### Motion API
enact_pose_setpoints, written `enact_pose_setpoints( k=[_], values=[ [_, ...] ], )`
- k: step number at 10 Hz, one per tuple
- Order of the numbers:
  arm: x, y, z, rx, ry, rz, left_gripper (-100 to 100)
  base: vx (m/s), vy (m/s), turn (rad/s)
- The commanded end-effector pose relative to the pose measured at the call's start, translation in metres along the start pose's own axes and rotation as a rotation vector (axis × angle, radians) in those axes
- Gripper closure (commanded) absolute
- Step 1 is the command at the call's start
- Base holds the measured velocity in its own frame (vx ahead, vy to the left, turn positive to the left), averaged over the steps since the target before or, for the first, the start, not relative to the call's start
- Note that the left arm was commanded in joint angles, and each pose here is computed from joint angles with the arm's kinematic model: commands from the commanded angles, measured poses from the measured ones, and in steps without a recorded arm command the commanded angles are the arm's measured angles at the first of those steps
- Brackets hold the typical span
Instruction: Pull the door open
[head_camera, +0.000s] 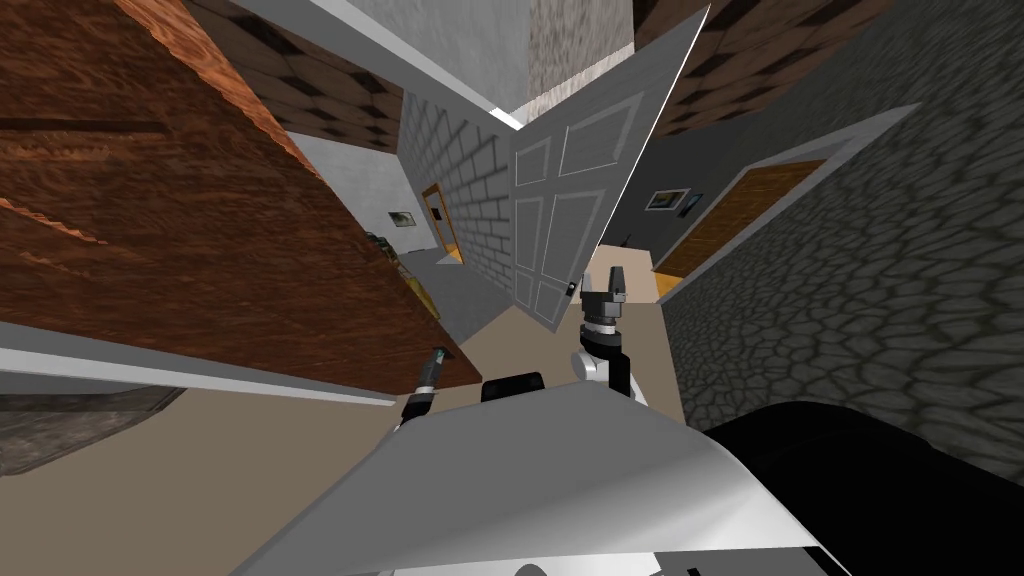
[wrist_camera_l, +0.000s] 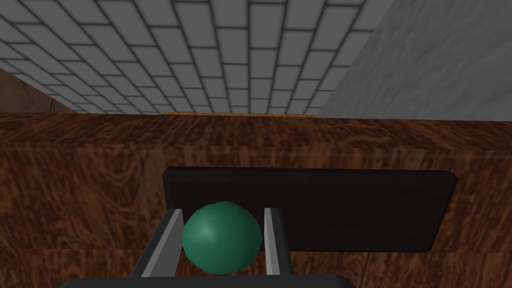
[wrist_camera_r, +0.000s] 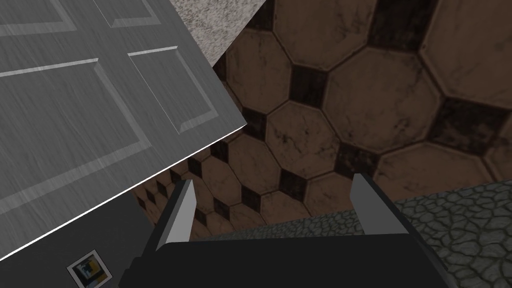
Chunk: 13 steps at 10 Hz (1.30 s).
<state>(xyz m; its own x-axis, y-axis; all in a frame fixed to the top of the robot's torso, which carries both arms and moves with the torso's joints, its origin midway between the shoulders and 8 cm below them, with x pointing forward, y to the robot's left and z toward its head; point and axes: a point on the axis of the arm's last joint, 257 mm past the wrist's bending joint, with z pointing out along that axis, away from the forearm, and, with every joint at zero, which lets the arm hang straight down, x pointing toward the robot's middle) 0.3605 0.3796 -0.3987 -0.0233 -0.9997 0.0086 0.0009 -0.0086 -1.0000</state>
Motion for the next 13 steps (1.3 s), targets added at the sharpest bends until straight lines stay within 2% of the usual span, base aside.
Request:
enact_pose_setpoints(
  k=[1,2,4,5,6,7,8,10,11,13],
  values=[
    [0.009,0.003,0.0086,-0.001,0.010,-0.005,100,-0.069,0.016,-0.035],
    [0.009,0.003,0.0086,-0.001,0.010,-0.005,100,-0.049,0.009,-0.026],
    [0.015,0.002,0.0278,-0.001,0.014,-0.005,100,-0.120,0.041,-0.073],
    [0.017,0.002,0.0325,0.000,0.015,-0.004,100,-0.158,0.073,-0.080],
    [0.017,0.002,0.0325,0.000,0.015,-0.004,100,-0.097,0.034,-0.033],
    [0.022,0.001,0.0460,0.000,0.018,-0.003,100,-0.145,0.029,-0.063],
    [0.025,0.000,0.0545,-0.001,0.021,-0.001,100,-0.229,0.075,-0.126],
    [0.025,0.000,0.0545,-0.001,0.021,-0.001,100,-0.100,0.036,-0.013],
    [0.030,-0.002,0.0661,-0.001,0.024,0.001,100,-0.107,0.034,-0.038],
    [0.035,-0.004,0.0787,-0.001,0.028,0.004,100,-0.156,0.103,-0.090]
  ],
)
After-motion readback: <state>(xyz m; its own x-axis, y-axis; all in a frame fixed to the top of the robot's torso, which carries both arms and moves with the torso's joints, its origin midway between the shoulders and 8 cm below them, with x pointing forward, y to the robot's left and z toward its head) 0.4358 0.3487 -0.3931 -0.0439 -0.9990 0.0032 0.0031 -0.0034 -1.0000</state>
